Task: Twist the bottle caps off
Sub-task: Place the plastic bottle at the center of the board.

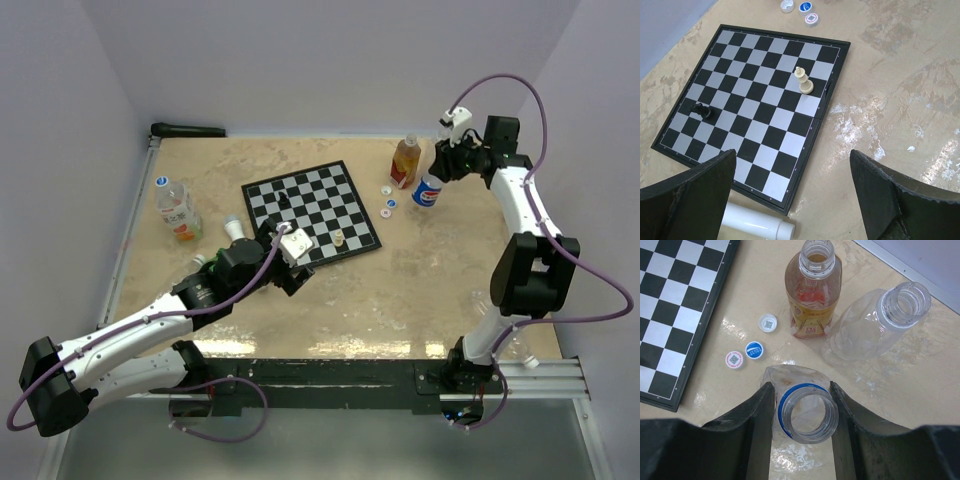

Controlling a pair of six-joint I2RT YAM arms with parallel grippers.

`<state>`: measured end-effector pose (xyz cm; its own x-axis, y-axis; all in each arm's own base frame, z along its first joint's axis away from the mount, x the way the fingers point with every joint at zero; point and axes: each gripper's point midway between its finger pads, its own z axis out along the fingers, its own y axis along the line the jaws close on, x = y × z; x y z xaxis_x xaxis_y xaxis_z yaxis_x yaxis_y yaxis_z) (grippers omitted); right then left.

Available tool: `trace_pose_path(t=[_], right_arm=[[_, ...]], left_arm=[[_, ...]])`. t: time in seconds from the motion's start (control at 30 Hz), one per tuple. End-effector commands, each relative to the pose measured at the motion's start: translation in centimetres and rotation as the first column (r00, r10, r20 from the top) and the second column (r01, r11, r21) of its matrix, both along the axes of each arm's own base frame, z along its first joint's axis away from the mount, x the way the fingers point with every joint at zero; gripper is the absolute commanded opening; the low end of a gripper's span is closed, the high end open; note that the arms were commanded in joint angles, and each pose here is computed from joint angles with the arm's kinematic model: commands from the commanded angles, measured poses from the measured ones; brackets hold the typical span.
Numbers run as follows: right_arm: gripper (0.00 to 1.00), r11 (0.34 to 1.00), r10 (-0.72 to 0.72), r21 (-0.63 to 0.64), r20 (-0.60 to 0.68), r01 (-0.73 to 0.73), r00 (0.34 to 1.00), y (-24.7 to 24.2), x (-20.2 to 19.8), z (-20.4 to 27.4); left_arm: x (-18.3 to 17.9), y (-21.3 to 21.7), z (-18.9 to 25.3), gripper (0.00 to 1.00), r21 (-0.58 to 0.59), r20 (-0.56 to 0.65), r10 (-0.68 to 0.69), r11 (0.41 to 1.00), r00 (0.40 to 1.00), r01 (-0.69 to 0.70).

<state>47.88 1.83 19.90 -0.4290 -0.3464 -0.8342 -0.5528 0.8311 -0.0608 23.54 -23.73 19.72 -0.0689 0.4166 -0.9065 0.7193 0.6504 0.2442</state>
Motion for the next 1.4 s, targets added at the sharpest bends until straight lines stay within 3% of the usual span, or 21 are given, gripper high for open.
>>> trace_pose_path(t=[0.0,0.23,0.7,1.27,1.37], right_arm=[[0.19,0.999,0.021,-0.045,0.060,-0.018,0.998,-0.2,0.1,0.8],[0.34,0.997,0.053,-0.054,0.029,-0.052,0.998,0.1,-0.7,-0.7],[0.76,0.998,0.049,-0.052,0.050,-0.046,0.998,0.1,-1.0,-0.2],[0.84,0.997,0.065,-0.044,0.072,-0.062,0.995,0.5,-1.6,1.1],[0.92,0.996,0.075,-0.047,0.084,-0.071,0.994,0.7,-2.0,1.6]], left_arm=[[0.2,-0.2,0.6,1.00,-0.010,0.024,-0.007,1.000,1.000,0.008],[0.3,-0.2,0.5,1.00,-0.008,0.024,-0.008,1.000,1.000,0.008],[0.2,-0.2,0.6,1.00,-0.009,0.025,-0.008,1.000,1.000,0.008],[0.2,-0.2,0.7,1.00,-0.011,0.027,-0.008,1.000,1.000,0.008],[0.2,-0.2,0.8,1.00,-0.014,0.027,-0.007,1.000,1.000,0.008]])
